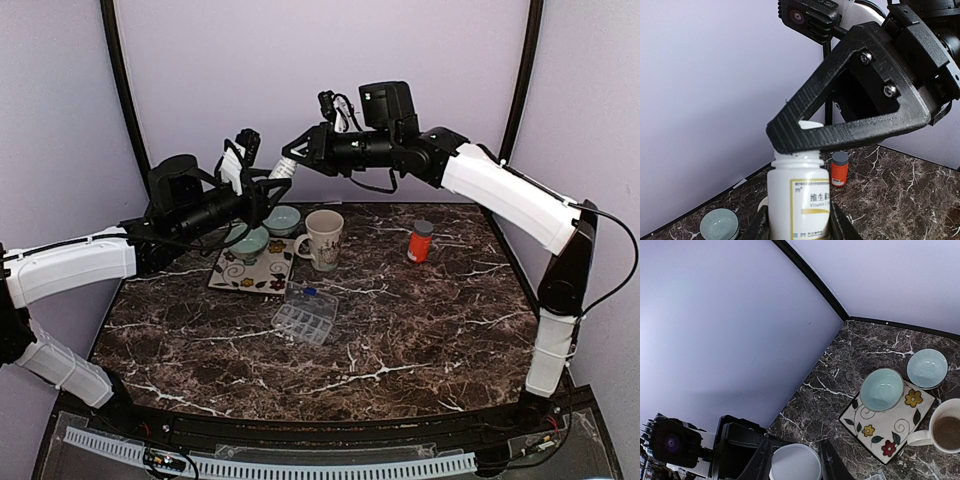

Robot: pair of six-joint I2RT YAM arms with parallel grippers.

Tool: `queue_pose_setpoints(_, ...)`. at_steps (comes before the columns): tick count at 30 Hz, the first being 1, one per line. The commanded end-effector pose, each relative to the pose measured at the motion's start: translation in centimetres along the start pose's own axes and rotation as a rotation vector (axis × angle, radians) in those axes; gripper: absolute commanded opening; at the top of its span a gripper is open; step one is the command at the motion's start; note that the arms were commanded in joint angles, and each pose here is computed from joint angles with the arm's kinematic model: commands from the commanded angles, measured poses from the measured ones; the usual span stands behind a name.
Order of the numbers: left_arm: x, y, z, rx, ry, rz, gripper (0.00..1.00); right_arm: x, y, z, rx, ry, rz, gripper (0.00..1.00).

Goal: Sort the pills into containers
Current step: Pass from the left arm to the right

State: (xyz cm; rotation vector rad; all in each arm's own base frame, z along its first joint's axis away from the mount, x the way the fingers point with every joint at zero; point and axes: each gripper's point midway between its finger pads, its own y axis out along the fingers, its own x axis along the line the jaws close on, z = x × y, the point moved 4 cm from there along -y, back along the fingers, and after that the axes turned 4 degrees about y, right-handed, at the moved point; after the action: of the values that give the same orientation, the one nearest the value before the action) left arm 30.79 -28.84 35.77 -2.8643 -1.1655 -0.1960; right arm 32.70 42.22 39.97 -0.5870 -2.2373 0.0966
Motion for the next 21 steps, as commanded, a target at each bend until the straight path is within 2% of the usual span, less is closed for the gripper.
queue_pose_setpoints(1, 0.61, -3.22, -8.85, -0.315, -0.011, -0.024, 0.18, -1.67, 1.26, 5.16, 0.192, 0.04, 0.073, 0.03)
queue_pose_setpoints(15, -0.02, -3.56, -9.11, -0.33, -0.032, 0.027, 0.43, -1.58, 1.23, 4.89, 0.182, 0.034, 0.071, 0.01)
queue_pose_setpoints(21, -0.32, -3.51, -9.09, -0.324, -0.033, 0.053, 0.47, -1.57, 1.22, 4.83, 0.179, 0.033, 0.068, 0.01)
